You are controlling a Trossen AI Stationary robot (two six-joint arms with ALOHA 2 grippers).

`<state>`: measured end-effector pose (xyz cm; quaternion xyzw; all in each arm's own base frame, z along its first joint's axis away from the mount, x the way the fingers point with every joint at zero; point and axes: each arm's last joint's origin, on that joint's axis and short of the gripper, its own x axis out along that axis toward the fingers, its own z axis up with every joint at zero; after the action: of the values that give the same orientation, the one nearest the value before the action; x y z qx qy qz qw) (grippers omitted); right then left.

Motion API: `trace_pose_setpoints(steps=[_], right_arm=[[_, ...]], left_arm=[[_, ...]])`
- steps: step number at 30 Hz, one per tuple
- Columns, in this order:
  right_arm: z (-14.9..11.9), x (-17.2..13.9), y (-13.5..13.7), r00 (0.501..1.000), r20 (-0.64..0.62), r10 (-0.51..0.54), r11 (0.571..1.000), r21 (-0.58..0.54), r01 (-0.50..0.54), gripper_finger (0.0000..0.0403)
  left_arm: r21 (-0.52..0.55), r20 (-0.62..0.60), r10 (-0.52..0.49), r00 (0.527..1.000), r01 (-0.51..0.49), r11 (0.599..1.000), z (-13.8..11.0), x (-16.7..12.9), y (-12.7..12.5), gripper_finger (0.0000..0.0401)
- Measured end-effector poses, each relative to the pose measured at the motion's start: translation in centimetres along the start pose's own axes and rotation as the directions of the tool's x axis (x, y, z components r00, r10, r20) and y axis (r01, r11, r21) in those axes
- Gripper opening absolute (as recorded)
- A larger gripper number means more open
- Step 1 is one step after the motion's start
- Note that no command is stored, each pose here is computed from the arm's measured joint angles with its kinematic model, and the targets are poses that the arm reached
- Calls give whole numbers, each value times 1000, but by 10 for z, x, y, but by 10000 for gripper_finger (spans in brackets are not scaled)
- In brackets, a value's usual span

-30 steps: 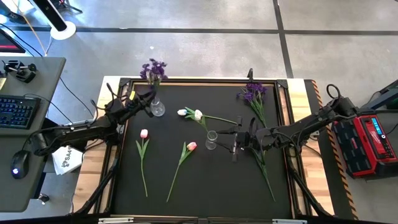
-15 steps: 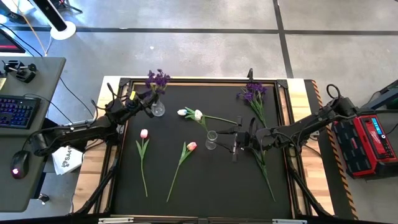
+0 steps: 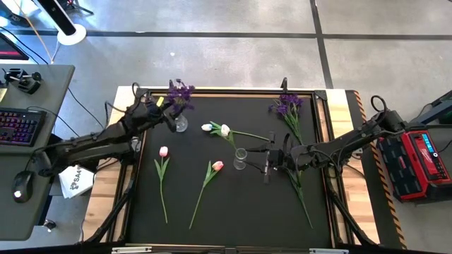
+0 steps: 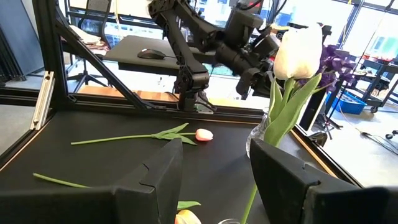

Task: Sort flowers into vase by color
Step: Put the left violet flower into the left transparent flower vase

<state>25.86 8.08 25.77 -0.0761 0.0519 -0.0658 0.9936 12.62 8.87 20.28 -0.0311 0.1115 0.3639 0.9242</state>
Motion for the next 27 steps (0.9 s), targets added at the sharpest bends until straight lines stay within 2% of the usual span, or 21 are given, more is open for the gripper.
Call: trace_pose_setpoints(steps=[3, 8, 14, 19, 24, 27], right_arm=[[0, 0, 0, 1000, 0, 0, 1000, 0, 0, 171], [0, 0, 0, 1000, 0, 0, 1000, 0, 0, 171], [0, 0, 0, 1000, 0, 0, 1000, -2, 0, 171], [0, 0, 0, 1000, 0, 0, 1000, -2, 0, 171], [0, 0, 0, 1000, -4, 0, 1000, -5, -1, 171], [-1, 0, 0, 1000, -12, 1, 1000, -6, -1, 171]], left_arm=[[-3, -65, -10, 998, 10, 1000, 10, -2, -2, 209], [-43, -50, -28, 998, 26, 999, 18, -4, -4, 174], [-86, -47, -30, 998, 26, 996, 19, -4, -5, 96], [-158, 5, -2, 1000, 3, 987, 24, -4, -4, 16], [-215, 118, 14, 993, 12, 977, 29, -3, -4, 6], [-244, 164, 35, 986, 6, 970, 23, -3, -3, 3]])
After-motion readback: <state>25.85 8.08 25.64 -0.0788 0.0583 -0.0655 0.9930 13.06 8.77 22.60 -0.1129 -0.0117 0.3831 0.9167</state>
